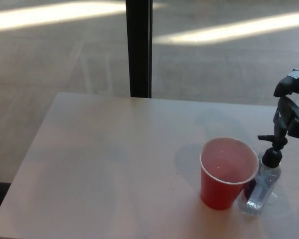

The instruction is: The robot uses its right hand fist to press the hand soap kept in the middle of the table to get liquid hand soap out

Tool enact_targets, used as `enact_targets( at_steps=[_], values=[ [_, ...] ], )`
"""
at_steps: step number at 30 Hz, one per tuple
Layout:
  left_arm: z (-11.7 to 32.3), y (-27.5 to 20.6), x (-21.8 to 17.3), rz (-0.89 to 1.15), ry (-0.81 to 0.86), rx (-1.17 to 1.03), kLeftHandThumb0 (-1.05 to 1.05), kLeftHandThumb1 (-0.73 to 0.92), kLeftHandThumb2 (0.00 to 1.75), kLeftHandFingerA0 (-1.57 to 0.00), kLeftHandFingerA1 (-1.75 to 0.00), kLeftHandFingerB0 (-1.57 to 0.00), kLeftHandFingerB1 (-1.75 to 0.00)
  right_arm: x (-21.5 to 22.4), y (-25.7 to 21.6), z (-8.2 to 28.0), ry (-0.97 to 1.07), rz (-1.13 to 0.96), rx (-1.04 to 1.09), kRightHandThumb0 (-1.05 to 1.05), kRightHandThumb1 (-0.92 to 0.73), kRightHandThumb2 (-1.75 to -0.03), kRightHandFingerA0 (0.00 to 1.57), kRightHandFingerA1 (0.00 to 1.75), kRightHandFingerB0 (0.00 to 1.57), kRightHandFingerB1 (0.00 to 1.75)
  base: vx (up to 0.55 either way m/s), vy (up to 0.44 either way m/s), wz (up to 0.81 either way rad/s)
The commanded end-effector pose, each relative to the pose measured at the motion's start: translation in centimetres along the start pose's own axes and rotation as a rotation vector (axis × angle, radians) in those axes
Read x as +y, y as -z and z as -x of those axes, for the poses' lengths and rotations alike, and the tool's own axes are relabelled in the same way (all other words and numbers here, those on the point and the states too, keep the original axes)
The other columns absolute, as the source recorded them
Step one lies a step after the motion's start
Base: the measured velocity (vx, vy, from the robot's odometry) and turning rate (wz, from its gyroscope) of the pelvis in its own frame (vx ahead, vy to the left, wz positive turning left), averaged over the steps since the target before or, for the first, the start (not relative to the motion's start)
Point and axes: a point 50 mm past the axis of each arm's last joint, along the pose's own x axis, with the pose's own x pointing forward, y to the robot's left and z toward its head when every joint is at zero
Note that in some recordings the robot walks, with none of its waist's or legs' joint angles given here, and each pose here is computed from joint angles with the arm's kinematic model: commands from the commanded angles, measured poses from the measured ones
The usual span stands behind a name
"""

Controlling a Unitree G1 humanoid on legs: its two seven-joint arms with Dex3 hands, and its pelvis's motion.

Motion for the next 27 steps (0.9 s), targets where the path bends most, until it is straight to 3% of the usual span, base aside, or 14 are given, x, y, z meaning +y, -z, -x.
enact_targets(
  at_steps=[1, 3, 5, 6, 7, 9, 12, 15, 19, 22, 23, 27],
  values=[
    [-0.1, -0.2, 0.8, -0.011, -0.019, 0.0, -0.46, 0.88, 1.27, -0.53, -1.05, -0.35, -0.92, 0.1, 0.9, 0.3, -0.017, -0.004, 0.03, -0.19, -0.57, -1.22, 0.93, 1.75, 0.69, 1.58, 0.0, 0.0, 0.0],
    [-0.1, -0.3, 0.8, -0.012, -0.014, 0.0, -0.46, 0.87, 1.31, -0.52, -1.04, -0.26, -0.84, 0.0, 1.2, 0.4, -0.014, 0.002, 0.036, -0.21, -0.57, -1.23, 0.95, 1.75, 0.71, 1.57, 0.0, 0.0, 0.0],
    [-0.1, -0.3, 0.8, -0.015, -0.014, -0.003, -0.46, 0.87, 1.3, -0.52, -1.03, -0.32, -0.88, 0.0, 1.5, 0.5, -0.016, 0.03, 0.043, -0.21, -0.56, -1.23, 0.96, 1.75, 0.66, 1.62, 0.0, 0.0, 0.0],
    [-0.1, -0.3, 0.8, 0.004, -0.019, 0.005, -0.46, 0.86, 1.29, -0.5, -1.0, -0.29, -0.85, 0.1, 1.7, 0.6, -0.024, 0.032, 0.045, -0.21, -0.57, -1.24, 0.98, 1.75, 0.75, 1.5, 0.0, 0.0, 0.0],
    [-0.1, -0.3, 0.8, 0.004, -0.019, 0.005, -0.46, 0.86, 1.29, -0.5, -1.0, -0.29, -0.85, 0.1, 1.7, 0.6, -0.024, 0.032, 0.044, -0.21, -0.57, -1.24, 0.98, 1.75, 0.75, 1.5, 0.0, 0.0, 0.0],
    [-0.1, -0.3, 0.8, -0.018, -0.018, -0.002, -0.48, 0.89, 1.26, -0.55, -1.12, -0.44, -1.11, 0.6, 2.2, 0.6, -0.057, 0.027, 0.053, -0.17, -0.58, -1.24, 1.02, 1.75, 0.83, 1.43, 0.0, 0.0, 0.0],
    [-0.1, -0.5, 0.6, -0.01, -0.015, -0.002, -0.46, 0.9, 1.23, -0.54, -1.11, -0.35, -0.96, 1.0, 2.3, 0.8, -0.061, 0.041, 0.051, -0.19, -0.54, -1.26, 1.01, 1.75, 0.82, 1.48, 0.0, 0.0, 0.0],
    [-0.1, -0.8, 0.5, -0.003, -0.023, -0.002, -0.46, 0.9, 1.26, -0.53, -1.1, -0.31, -0.92, 1.4, 2.5, 0.9, -0.075, 0.06, 0.053, -0.22, -0.53, -1.26, 1.01, 1.75, 0.76, 1.55, 0.0, 0.0, 0.0],
    [-0.1, -1.0, 0.4, 0.001, -0.013, 0.004, -0.45, 0.9, 1.27, -0.48, -1.01, -0.26, -0.82, 1.6, 3.2, 1.1, -0.083, 0.077, 0.063, -0.2, -0.56, -1.25, 1.05, 1.75, 0.85, 1.44, 0.0, 0.0, 0.0],
    [-0.2, -1.0, 0.4, 0.009, -0.009, 0.001, -0.45, 0.88, 1.29, -0.48, -1.01, -0.27, -0.82, 1.8, 3.9, 1.2, -0.091, 0.06, 0.085, -0.17, -0.59, -1.18, 1.06, 1.75, 0.86, 1.43, 0.0, 0.0, 0.0],
    [-0.1, -1.0, 0.4, 0.002, -0.015, -0.004, -0.47, 0.89, 1.27, -0.52, -1.08, -0.32, -0.93, 1.9, 4.1, 1.3, -0.104, 0.091, 0.086, -0.19, -0.58, -1.17, 1.03, 1.75, 0.81, 1.49, 0.0, 0.0, 0.0],
    [-0.1, -1.2, 0.2, -0.008, -0.009, -0.01, -0.47, 0.89, 1.28, -0.51, -1.04, -0.29, -0.86, 2.0, 4.6, 1.4, -0.093, 0.137, 0.09, -0.22, -0.59, -1.11, 1.02, 1.75, 0.82, 1.49, 0.0, 0.0, 0.0]
  ],
)
